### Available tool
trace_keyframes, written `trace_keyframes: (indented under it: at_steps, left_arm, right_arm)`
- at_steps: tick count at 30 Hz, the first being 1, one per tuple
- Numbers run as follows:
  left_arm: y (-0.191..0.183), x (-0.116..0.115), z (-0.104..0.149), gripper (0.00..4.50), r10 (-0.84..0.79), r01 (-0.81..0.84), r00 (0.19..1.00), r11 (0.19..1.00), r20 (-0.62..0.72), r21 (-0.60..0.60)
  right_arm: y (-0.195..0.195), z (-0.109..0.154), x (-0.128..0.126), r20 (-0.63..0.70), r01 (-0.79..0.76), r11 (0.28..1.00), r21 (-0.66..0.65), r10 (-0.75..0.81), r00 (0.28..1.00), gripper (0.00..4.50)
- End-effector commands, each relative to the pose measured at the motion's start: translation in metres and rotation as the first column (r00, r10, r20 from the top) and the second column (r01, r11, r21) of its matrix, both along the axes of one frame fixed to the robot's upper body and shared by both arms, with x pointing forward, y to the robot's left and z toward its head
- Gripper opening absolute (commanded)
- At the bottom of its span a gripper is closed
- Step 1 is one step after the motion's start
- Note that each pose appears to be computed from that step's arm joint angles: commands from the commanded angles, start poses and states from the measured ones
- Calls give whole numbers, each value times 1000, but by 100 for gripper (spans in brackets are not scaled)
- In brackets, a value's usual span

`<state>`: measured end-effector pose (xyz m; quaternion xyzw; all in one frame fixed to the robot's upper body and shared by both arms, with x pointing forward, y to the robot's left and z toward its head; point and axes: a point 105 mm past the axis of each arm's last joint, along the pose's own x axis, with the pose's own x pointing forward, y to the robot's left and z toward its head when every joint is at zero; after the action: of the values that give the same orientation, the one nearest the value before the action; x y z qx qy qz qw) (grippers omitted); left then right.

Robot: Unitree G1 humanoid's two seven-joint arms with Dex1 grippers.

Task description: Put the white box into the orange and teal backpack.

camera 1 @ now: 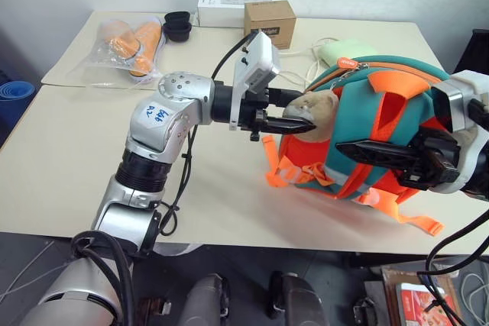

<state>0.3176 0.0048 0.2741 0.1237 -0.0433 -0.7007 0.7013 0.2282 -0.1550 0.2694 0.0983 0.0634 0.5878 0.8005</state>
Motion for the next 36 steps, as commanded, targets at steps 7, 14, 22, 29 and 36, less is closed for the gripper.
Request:
trace_keyframes:
  at_steps: [7,14,22,29,36]
  left_arm:
    - [32,21,48,82,72,-70,996,996,44,-61]
    - [84,53,39,82,189,-201,970,977,153,69]
    - [95,68,-66,82,107,-254,933,872,343,418]
    - [70,57,-116,82,35,-198,940,866,340,459]
    - [75,45,-96,176,149,-191,977,933,154,305]
  right_arm:
    - [-12,7,-4,54,62,998,1,-62,997,0]
    - [-25,6,-8,46,98,995,0,-98,994,0]
    - [-30,4,-4,64,134,991,12,-134,989,0]
    - [-27,0,7,139,193,981,-13,-189,972,0]
    - [-40,-32,17,177,260,941,-217,-224,958,93]
